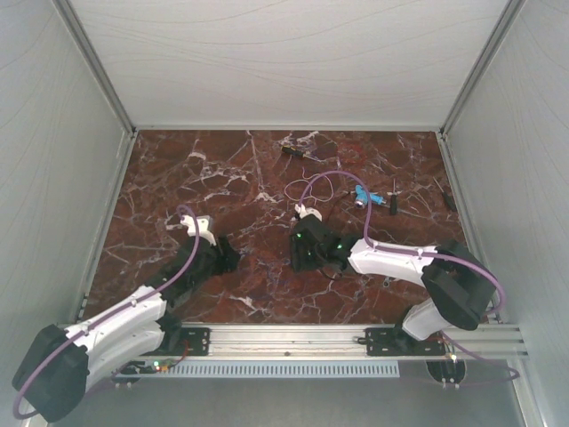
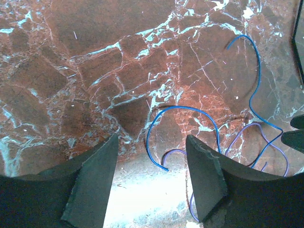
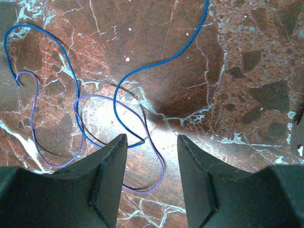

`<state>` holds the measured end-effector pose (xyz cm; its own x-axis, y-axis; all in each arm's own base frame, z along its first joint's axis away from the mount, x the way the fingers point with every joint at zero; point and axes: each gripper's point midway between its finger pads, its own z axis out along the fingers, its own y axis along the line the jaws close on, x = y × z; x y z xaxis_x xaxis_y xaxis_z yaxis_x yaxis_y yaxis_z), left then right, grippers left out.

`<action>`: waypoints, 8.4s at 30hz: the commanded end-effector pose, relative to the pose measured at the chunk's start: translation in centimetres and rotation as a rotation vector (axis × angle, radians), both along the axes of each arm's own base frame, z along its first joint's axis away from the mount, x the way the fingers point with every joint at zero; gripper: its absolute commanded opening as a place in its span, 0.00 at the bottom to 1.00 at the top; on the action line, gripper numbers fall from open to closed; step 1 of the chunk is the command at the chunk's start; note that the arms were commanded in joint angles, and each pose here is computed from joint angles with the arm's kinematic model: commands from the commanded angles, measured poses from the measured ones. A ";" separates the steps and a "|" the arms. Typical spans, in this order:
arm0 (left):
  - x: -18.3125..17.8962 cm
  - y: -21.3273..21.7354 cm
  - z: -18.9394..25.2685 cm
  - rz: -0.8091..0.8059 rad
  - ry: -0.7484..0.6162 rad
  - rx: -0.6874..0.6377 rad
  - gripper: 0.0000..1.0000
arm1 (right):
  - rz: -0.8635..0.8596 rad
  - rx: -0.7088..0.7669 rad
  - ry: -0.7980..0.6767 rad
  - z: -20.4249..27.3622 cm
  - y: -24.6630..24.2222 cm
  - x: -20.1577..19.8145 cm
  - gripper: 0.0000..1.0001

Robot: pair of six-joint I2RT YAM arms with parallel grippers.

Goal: Zip-tie the wires
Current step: Straighten the cable at the center of the board, then pick up the cable at the center of the board, then straighten the cable at the center of the board.

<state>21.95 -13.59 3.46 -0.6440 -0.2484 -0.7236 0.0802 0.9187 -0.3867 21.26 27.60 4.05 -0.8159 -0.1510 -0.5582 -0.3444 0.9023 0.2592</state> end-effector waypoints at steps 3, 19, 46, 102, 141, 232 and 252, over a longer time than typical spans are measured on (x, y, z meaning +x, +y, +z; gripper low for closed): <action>1.0 0.0 1.7 0.039 -0.046 -0.021 0.72 | -0.015 0.032 -0.059 2.7 0.8 1.1 0.47; 1.4 0.7 14.0 0.135 -0.146 -0.128 1.00 | -0.004 0.108 -0.292 13.8 1.6 5.0 0.83; -2.8 4.2 16.0 0.118 -0.210 -0.081 1.00 | -0.302 0.146 -0.374 16.8 -5.0 17.1 0.92; -2.5 4.6 15.4 0.148 -0.188 -0.067 1.00 | -0.374 0.171 -0.055 -0.9 -5.4 23.3 0.00; -2.4 5.0 15.6 0.164 -0.202 -0.074 1.00 | 0.268 0.663 -0.773 41.9 12.8 14.2 0.00; 14.1 -3.9 15.9 0.265 -0.227 -0.652 0.00 | 0.365 0.679 -0.785 45.0 4.0 5.1 0.00; 4.4 1.4 10.0 0.201 0.060 -0.137 0.00 | -0.151 0.126 -0.335 22.8 -7.1 5.3 0.00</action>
<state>27.86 -13.28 13.61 -0.5521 -0.5374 -0.6375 -0.0937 0.7997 -0.5930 27.61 24.21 29.94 -0.5160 0.0211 -0.8563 -0.4547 0.8405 0.2947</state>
